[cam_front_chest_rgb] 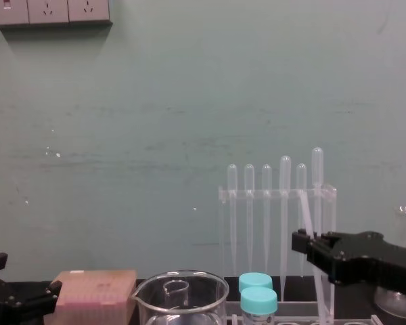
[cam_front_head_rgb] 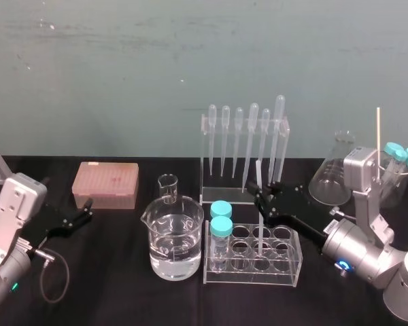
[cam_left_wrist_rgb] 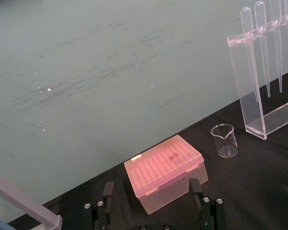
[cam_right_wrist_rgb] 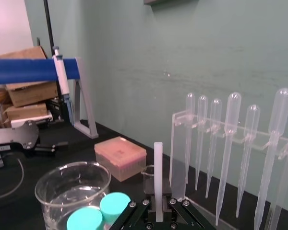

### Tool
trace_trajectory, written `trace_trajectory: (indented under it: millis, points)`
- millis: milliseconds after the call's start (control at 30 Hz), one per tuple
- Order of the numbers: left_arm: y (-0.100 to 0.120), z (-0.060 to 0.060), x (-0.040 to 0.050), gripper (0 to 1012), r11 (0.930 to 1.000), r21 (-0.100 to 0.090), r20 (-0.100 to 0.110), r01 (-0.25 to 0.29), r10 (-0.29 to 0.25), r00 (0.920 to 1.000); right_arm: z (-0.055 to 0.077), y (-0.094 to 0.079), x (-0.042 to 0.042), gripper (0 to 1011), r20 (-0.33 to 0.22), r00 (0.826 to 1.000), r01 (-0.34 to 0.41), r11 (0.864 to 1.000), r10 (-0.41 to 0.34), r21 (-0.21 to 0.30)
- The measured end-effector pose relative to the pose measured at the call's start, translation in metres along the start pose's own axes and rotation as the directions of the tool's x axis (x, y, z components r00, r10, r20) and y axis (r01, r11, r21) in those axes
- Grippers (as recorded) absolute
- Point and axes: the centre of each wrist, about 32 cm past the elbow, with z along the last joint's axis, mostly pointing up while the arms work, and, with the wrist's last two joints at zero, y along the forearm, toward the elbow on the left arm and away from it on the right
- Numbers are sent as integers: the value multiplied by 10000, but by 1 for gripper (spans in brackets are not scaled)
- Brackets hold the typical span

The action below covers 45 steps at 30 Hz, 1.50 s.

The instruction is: Pick up the stirring rod with one hand, then place it down.

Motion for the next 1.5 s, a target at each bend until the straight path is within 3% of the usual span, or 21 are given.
trace_trajectory:
  millis: [667, 1100, 1333, 1500]
  points:
    - [0, 0, 0, 1000, 10000, 0, 0, 0, 0, 10000, -34, 1, -4, 86, 84, 9999, 62, 9998, -60, -169]
    - [0, 0, 0, 1000, 10000, 0, 0, 0, 0, 10000, -30, 0, -3, 469, 85, 9999, 63, 9998, -61, -163]
    - [0, 0, 0, 1000, 10000, 0, 0, 0, 0, 10000, -29, 1, -3, 738, 82, 9999, 61, 9999, -60, -160]
    - [0, 0, 0, 1000, 10000, -1, 0, -1, 1, 10000, -29, 0, -3, 862, 80, 9999, 62, 9999, -61, -158]
